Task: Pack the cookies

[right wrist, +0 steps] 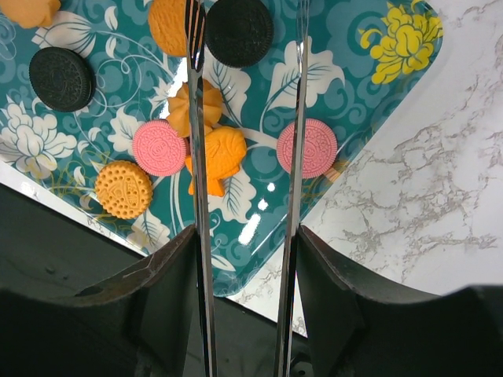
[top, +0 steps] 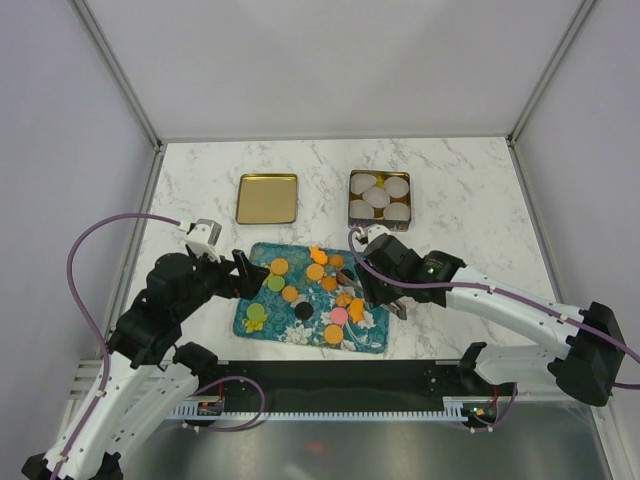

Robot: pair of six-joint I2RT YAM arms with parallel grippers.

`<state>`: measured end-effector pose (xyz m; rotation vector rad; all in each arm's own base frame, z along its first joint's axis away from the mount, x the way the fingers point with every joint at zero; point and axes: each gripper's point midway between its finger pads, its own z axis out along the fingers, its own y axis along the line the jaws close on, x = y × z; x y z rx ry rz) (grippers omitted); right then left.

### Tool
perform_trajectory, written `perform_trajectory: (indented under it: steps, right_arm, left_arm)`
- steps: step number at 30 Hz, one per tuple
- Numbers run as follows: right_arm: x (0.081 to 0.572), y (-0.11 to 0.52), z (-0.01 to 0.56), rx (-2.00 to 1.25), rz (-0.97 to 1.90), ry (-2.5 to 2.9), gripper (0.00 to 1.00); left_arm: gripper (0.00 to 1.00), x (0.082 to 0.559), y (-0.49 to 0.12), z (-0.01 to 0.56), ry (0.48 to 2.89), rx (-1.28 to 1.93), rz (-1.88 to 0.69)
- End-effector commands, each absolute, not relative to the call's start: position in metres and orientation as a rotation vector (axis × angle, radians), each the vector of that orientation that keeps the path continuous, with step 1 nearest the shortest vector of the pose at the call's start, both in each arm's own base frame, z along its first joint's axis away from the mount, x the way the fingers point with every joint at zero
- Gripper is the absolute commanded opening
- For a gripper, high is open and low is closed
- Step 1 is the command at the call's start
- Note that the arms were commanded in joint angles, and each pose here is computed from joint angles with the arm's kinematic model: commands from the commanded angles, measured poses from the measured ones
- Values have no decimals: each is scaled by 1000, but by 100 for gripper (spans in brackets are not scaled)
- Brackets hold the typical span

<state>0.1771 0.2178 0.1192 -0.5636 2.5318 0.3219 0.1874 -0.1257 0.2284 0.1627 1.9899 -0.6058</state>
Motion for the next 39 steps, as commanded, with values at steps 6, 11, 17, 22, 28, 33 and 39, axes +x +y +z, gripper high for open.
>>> perform_trajectory:
  steps: [6,11,17,22,28,33,39]
  right_arm:
    - [181,228,120,-579,340,2492,58]
    - [180,228,118,-585,334,2495,58]
    - [179,224,114,-592,296,2505,54]
    - [175,227,111,-621,284,2521,53]
    - [175,223,113,-628,245,2525,54]
    - [176,222,118,-628,239,2512,53]
    - [177,228,129,-636,278,2494,40]
  left_arm:
    - [100,190,-126,233,1962,189,-590]
    - [100,191,-126,232,1964,190,-588]
    - [100,190,-126,233,1962,189,-590]
    - [100,191,-126,233,1963,190,-589]
    - [100,190,-126,232,1964,191,-590]
    - [100,190,-126,233,1963,192,-592]
    - [100,190,-126,233,1960,189,-591]
